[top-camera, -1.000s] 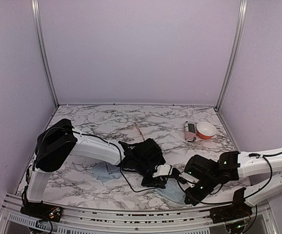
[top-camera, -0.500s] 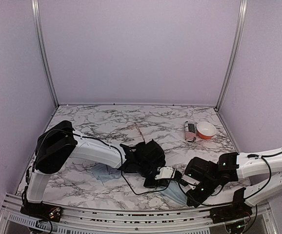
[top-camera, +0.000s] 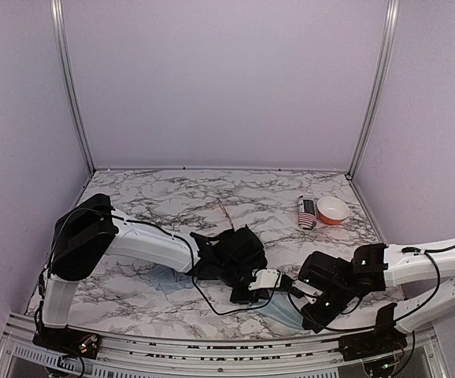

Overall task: Organize the sunglasses
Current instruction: Pick up the folded cleaning cloth from the corner of the board, then place the folded cleaning cloth in the sunglasses case.

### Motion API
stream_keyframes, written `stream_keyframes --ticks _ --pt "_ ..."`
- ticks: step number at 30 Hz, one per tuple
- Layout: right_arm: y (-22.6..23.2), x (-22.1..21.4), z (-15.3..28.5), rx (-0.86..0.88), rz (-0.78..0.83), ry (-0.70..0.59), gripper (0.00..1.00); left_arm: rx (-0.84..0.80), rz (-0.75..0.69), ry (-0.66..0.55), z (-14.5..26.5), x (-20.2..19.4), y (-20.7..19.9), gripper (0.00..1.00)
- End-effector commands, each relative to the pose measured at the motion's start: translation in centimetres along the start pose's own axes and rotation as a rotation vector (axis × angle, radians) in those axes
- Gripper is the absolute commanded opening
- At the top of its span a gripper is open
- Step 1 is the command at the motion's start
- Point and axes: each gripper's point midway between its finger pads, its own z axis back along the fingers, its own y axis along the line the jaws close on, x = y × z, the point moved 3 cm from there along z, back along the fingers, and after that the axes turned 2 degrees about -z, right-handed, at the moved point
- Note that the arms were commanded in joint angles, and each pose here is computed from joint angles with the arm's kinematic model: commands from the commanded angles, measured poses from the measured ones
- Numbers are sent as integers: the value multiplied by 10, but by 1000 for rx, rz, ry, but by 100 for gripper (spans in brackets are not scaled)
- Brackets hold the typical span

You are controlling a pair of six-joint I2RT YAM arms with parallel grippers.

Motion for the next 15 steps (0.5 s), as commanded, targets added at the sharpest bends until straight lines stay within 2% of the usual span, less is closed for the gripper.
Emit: stream_keyframes --ticks 1,8,15 --pt "14 31 31 10 0 -157 0 -6 37 -13 33 19 -3 0" --pt "15 50 58 -9 -29 -260 0 45 87 -105 73 35 25 0" --pt "7 67 76 -41 -85 -333 0 144 148 -142 108 31 64 0"
